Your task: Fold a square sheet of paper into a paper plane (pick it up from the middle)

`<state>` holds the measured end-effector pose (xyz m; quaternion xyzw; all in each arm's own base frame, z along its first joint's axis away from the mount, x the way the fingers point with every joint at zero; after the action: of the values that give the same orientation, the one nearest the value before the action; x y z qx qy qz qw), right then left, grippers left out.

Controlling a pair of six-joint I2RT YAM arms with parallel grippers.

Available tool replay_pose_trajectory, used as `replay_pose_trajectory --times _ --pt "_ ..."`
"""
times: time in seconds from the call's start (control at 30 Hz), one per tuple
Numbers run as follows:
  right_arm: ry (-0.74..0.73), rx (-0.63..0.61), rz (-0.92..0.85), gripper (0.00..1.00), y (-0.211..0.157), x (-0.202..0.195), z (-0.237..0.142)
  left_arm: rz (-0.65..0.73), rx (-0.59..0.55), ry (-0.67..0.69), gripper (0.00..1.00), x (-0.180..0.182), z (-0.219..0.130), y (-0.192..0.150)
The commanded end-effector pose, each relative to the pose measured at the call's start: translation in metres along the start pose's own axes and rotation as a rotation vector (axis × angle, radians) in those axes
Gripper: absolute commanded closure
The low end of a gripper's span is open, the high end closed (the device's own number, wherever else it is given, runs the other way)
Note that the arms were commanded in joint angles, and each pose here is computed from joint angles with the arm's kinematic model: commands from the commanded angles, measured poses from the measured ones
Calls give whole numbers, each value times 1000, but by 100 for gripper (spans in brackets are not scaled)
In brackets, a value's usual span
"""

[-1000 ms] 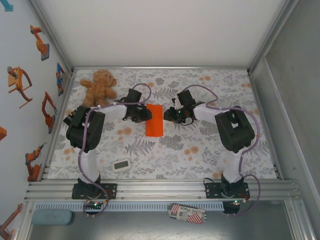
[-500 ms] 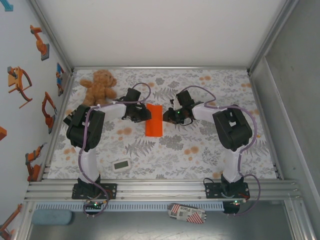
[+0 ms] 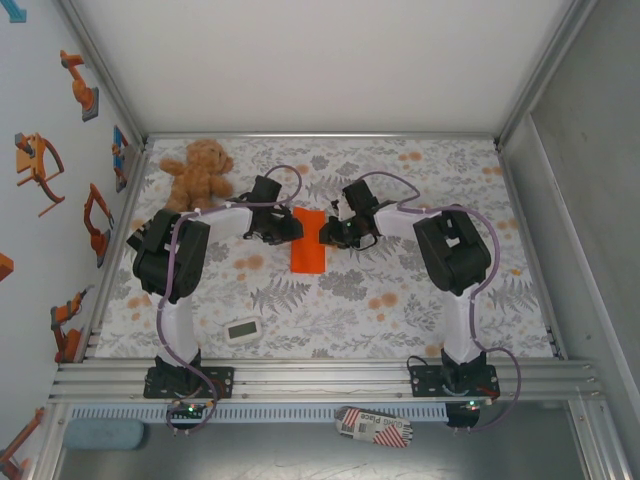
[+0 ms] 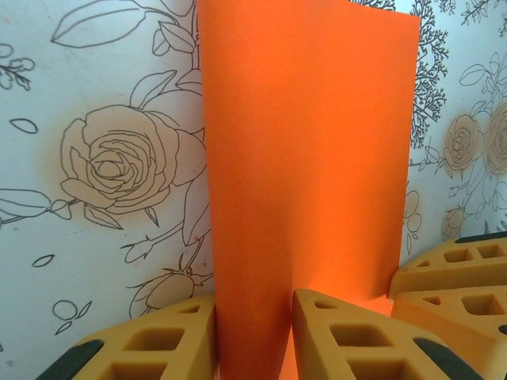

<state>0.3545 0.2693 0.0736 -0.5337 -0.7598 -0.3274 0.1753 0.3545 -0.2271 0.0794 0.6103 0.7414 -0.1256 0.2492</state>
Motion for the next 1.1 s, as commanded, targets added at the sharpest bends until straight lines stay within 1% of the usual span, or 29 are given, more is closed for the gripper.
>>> replay_pose_trajectory --times 0.0,0.13,0.3,0.43,0.5,0.63,0.8,0.93,1.07 --pt "-48 55 9 80 -10 -8 9 -17 1 49 69 5 -4 1" --pt "-77 81 25 81 -17 -14 13 -38 -41 52 65 -2 -19 4" --pt "-82 89 34 81 -19 -16 14 -103 -78 57 49 -5 -33 -3" --pt "-75 85 35 81 -18 -15 15 -136 -74 62 35 -11 -32 -14" --pt "-69 78 35 81 -17 -13 14 -158 -69 88 30 -10 -28 -20" --pt "-59 72 40 81 -15 -11 14 -173 -48 130 30 -10 -19 -28" --pt "-45 59 39 81 -11 -8 12 -156 -11 172 31 -11 -10 -30" --pt "-26 33 28 79 -4 0 5 -159 -10 235 37 -5 -6 -28" --pt "-17 -46 -3 71 10 15 -17 -171 -12 301 45 6 -2 -30"
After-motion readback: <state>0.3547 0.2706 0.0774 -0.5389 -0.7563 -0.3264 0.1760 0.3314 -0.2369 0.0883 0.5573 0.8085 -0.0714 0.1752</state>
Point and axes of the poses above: each hand's point on the last joint's axis, 136 mm out from that joint toward the fingers, its own z axis out along the fingers, its own x axis along the line the jaws close on, y = z × x, the point moved 7 cm from there along -z, back along the fingers, and after that the axes turned 14 degrees about -z, right-handed, at the moved point
